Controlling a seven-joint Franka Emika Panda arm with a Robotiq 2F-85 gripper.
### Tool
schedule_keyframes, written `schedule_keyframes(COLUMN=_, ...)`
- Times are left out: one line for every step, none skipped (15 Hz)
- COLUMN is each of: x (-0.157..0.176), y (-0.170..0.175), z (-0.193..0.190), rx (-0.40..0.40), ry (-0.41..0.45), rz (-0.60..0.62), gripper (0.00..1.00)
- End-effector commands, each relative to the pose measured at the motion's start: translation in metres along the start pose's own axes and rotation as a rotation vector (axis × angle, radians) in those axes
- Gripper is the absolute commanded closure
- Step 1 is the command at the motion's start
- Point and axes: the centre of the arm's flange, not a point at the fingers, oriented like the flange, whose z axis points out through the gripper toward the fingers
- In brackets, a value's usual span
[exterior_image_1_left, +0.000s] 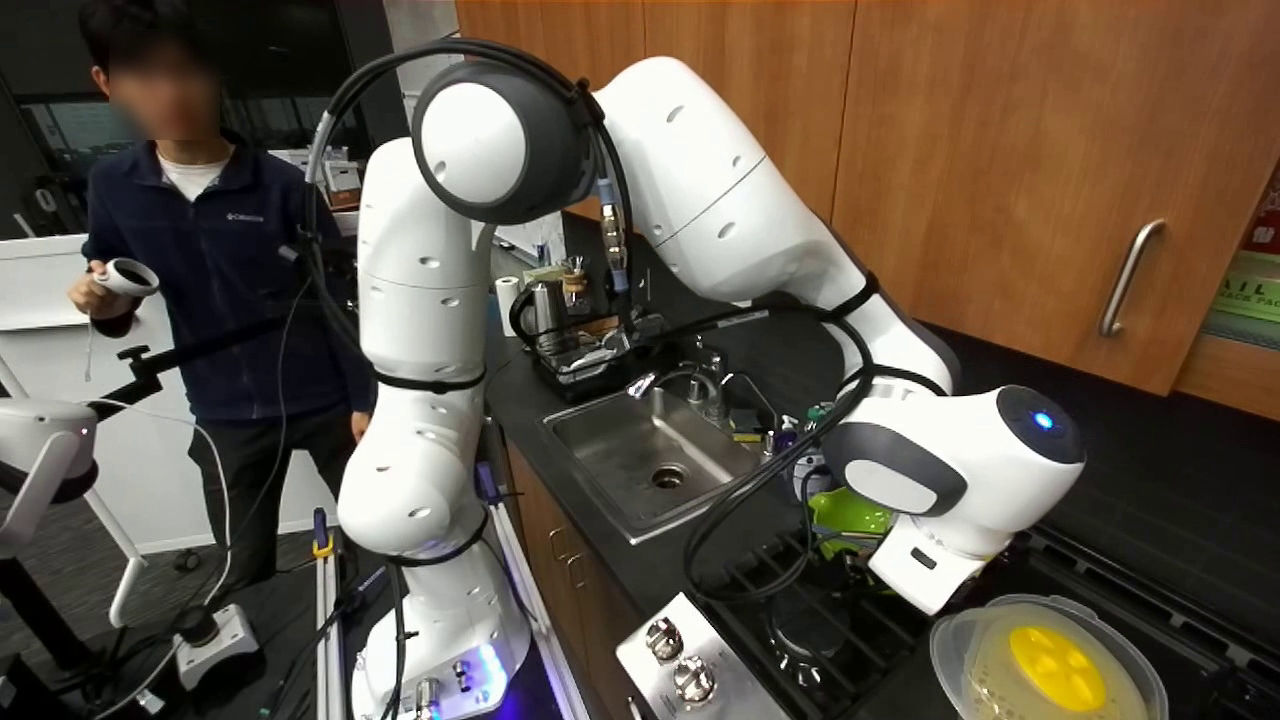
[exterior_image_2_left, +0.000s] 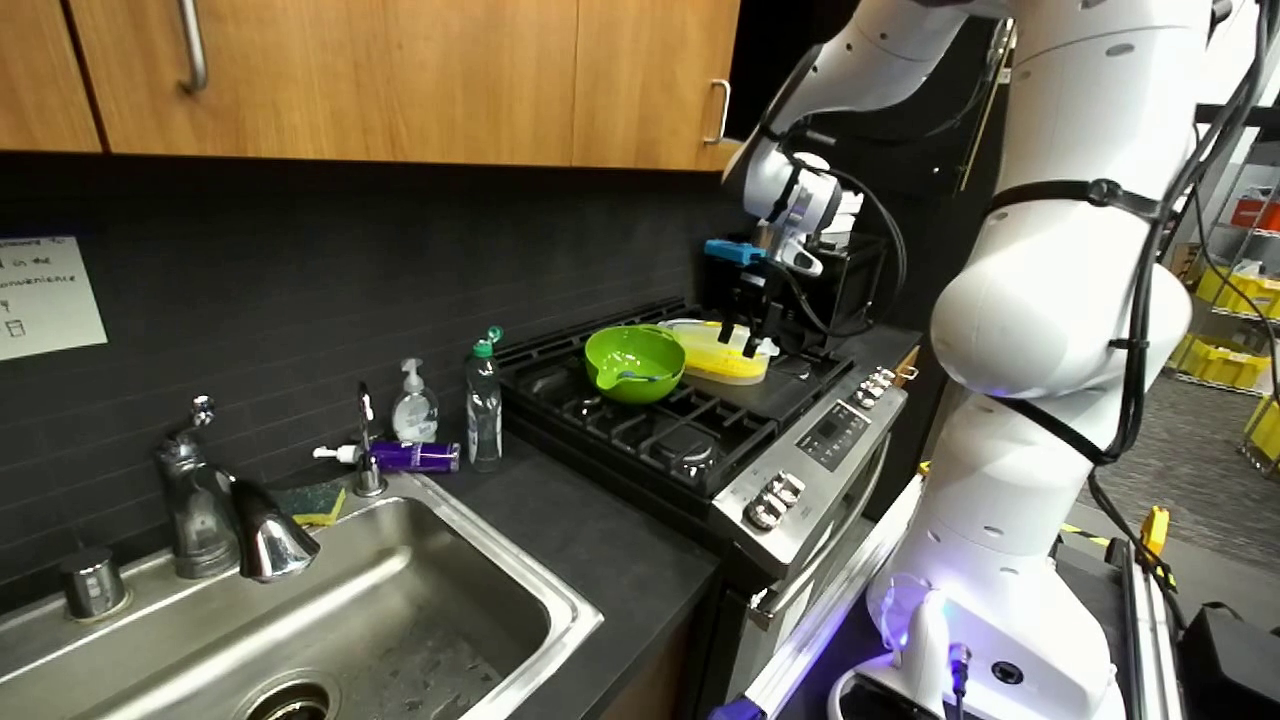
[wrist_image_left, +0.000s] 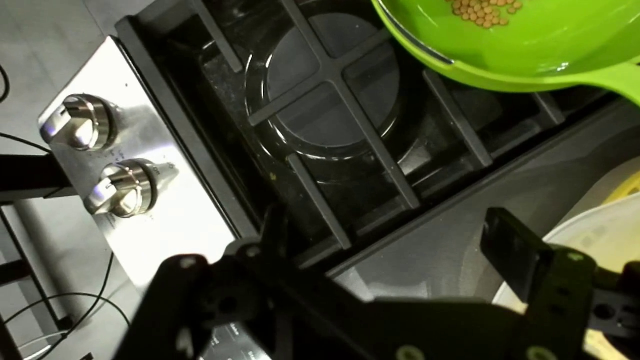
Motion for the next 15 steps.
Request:
schedule_keyframes(x=-0.001, y=0.006, z=0.000, rx=0.021, ry=0.010, rz=0.092, gripper=0.00)
schedule_keyframes(x=-0.001, y=0.006, z=-0.002, rx=0.034, ry=0.019, rz=0.117, gripper=0.00)
schedule_keyframes(x=0.000, y=0.007, z=-0.005, rx=0.058, ry=0.030, rz=0.145, gripper=0.00)
schedule_keyframes(x=0.000, y=0.006, z=-0.007, rx=0.082, ry=0.038, rz=0.168, gripper=0.00)
schedule_keyframes(x=0.000, y=0.005, z=-0.009, rx=0.107, ry=0.045, rz=0.186, gripper=0.00)
schedule_keyframes(x=0.000, y=0.002, z=-0.011, rx=0.117, ry=0.042, rz=0.166, gripper=0.00)
schedule_keyframes(x=-0.003, y=-0.004, z=-0.015, rx=0.086, ry=0.022, rz=0.062, gripper=0.00)
schedule_keyframes(x=0.005, y=-0.005, z=-0.006, rx=0.085, ry=0.040, rz=0.123, gripper=0.00)
schedule_keyframes(x=0.003, y=-0.006, z=-0.007, rx=0.085, ry=0.039, rz=0.100, gripper=0.00)
schedule_keyframes(x=0.002, y=-0.007, z=-0.008, rx=0.087, ry=0.039, rz=0.088, gripper=0.00)
schedule_keyframes(x=0.001, y=-0.008, z=-0.009, rx=0.088, ry=0.039, rz=0.082, gripper=0.00)
schedule_keyframes(x=-0.005, y=-0.018, z=-0.009, rx=0.086, ry=0.051, rz=0.072, gripper=0.00)
schedule_keyframes(x=-0.019, y=-0.031, z=-0.015, rx=0.102, ry=0.034, rz=0.011, gripper=0.00)
schedule_keyframes(x=-0.033, y=-0.040, z=-0.024, rx=0.143, ry=0.036, rz=-0.013, gripper=0.00)
schedule_keyframes(x=-0.047, y=-0.047, z=-0.035, rx=0.215, ry=0.038, rz=-0.030, gripper=0.00)
